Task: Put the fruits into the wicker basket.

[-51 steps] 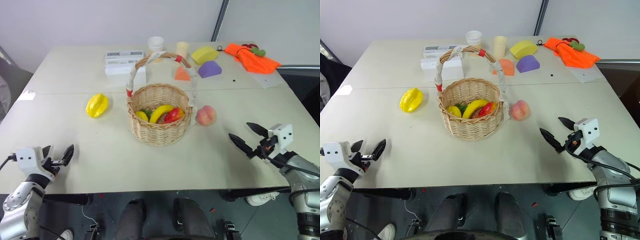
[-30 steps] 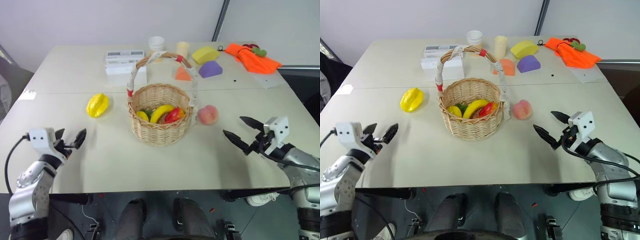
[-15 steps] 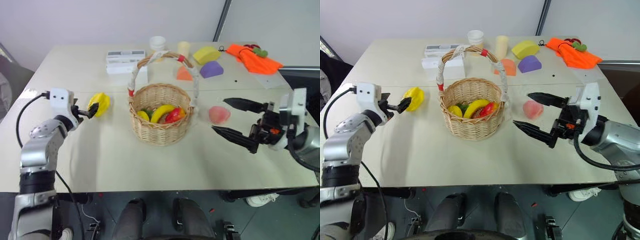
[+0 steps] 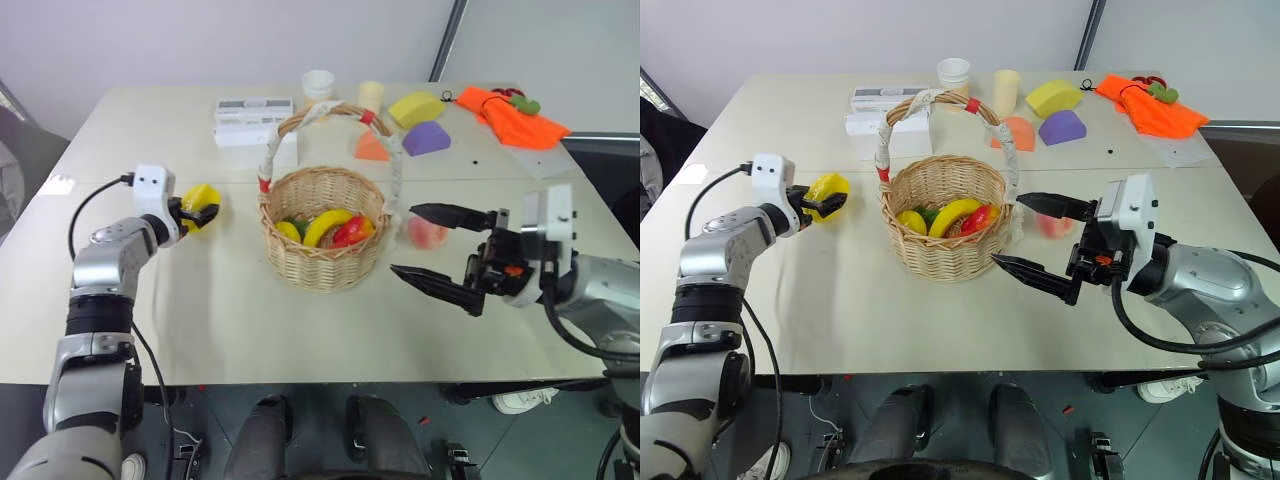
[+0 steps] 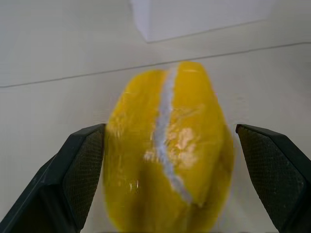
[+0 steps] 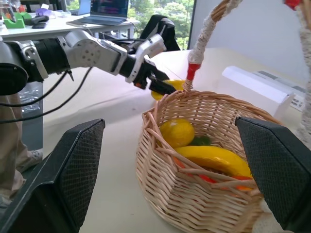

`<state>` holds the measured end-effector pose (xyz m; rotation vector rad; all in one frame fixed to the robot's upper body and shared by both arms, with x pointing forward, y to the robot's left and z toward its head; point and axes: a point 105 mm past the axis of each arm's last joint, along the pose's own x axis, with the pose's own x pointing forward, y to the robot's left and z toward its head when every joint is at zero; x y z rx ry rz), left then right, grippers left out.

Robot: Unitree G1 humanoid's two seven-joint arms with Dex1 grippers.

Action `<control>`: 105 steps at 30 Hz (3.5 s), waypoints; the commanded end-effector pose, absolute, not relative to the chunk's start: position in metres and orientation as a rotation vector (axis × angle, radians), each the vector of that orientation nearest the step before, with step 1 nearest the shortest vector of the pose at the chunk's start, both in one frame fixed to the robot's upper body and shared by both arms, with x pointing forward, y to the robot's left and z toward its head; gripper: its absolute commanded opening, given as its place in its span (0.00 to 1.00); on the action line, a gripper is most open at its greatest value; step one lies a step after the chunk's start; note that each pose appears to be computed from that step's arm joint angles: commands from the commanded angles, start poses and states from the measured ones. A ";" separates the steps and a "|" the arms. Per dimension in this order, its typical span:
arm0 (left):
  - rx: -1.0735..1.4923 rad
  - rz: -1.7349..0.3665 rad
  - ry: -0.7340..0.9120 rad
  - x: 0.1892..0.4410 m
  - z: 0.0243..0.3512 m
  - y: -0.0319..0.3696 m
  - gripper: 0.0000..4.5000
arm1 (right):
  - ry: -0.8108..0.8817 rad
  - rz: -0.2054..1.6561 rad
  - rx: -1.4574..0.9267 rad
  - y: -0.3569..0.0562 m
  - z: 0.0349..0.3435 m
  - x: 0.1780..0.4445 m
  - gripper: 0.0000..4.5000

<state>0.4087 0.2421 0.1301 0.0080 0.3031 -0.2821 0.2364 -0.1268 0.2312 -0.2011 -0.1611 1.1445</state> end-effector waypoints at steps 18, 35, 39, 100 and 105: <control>0.052 -0.586 0.023 0.316 0.188 0.243 0.58 | -0.252 1.115 -0.277 -0.125 0.265 0.242 1.00; 0.145 -0.932 0.064 0.335 0.223 0.092 0.78 | -0.073 0.892 -0.235 -0.171 0.207 0.281 1.00; 0.210 -0.956 0.043 0.338 0.224 0.088 0.99 | -0.058 0.747 -0.296 -0.180 0.193 0.299 1.00; 0.133 -0.997 -0.116 0.275 0.199 0.166 1.00 | -0.184 0.940 -0.370 -0.056 0.237 0.304 0.99; 0.126 -1.010 -0.118 0.276 0.199 0.163 1.00 | -0.175 1.008 -0.291 -0.096 0.245 0.273 0.99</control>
